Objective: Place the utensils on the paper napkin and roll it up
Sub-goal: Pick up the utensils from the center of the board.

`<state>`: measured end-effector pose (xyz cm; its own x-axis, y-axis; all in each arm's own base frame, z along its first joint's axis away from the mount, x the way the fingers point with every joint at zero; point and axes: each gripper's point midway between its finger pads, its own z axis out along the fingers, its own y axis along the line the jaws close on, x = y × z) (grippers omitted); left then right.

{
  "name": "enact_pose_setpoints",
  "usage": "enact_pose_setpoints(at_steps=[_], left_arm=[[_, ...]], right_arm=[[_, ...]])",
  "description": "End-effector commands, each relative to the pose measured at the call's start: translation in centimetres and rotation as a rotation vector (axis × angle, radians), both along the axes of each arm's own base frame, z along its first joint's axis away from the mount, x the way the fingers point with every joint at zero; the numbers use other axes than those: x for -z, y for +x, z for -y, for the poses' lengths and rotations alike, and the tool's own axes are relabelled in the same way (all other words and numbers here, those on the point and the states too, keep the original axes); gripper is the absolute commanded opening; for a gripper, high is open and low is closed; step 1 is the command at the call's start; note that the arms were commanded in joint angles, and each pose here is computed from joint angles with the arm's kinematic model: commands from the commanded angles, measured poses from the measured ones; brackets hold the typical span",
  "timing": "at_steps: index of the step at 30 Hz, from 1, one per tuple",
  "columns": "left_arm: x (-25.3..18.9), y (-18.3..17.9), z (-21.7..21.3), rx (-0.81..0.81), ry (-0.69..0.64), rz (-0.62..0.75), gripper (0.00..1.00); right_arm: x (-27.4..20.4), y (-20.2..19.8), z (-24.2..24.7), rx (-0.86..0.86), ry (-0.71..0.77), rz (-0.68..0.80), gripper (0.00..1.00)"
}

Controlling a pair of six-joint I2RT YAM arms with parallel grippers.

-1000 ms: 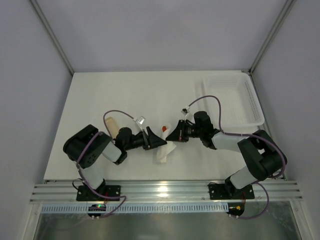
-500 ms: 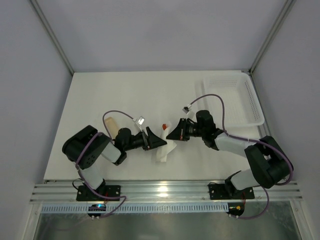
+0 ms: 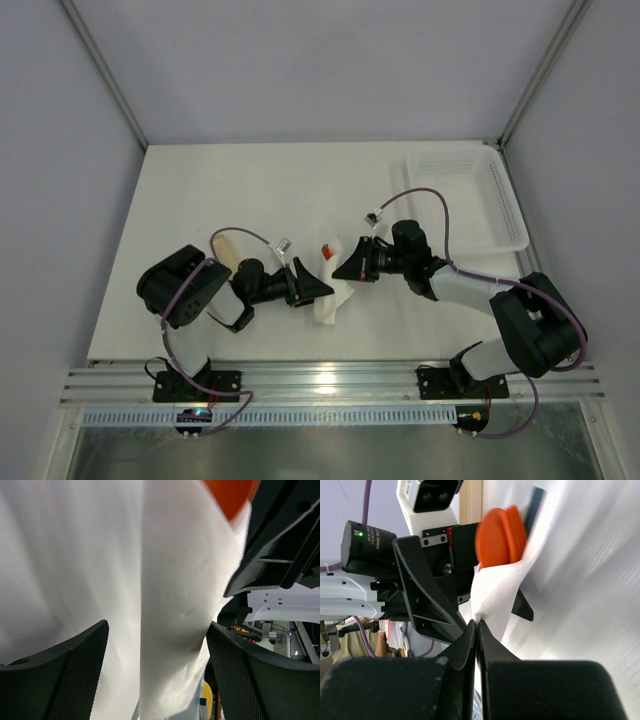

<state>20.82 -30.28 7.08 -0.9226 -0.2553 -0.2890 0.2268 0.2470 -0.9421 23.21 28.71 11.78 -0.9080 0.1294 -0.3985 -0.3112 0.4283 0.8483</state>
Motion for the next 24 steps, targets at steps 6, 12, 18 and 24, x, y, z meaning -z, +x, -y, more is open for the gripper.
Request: enact_pose_setpoints(at_steps=[6,12,18,24], left_arm=[[-4.4,-0.2,0.4,0.024,-0.141,0.166,0.79],[-6.0,-0.2,0.4,0.024,-0.171,0.193,0.8],[-6.9,-0.4,0.6,0.038,-0.191,0.202,0.8],[-6.6,-0.6,0.6,0.037,-0.186,0.195,0.77]], right_arm=[[-3.6,0.8,-1.0,-0.03,0.081,0.111,0.04],[-3.1,0.8,-1.1,-0.034,0.082,0.096,0.04],[-2.5,0.8,-1.3,-0.035,0.083,0.082,0.04],[-2.4,1.1,-1.3,-0.027,0.075,0.094,0.04]])
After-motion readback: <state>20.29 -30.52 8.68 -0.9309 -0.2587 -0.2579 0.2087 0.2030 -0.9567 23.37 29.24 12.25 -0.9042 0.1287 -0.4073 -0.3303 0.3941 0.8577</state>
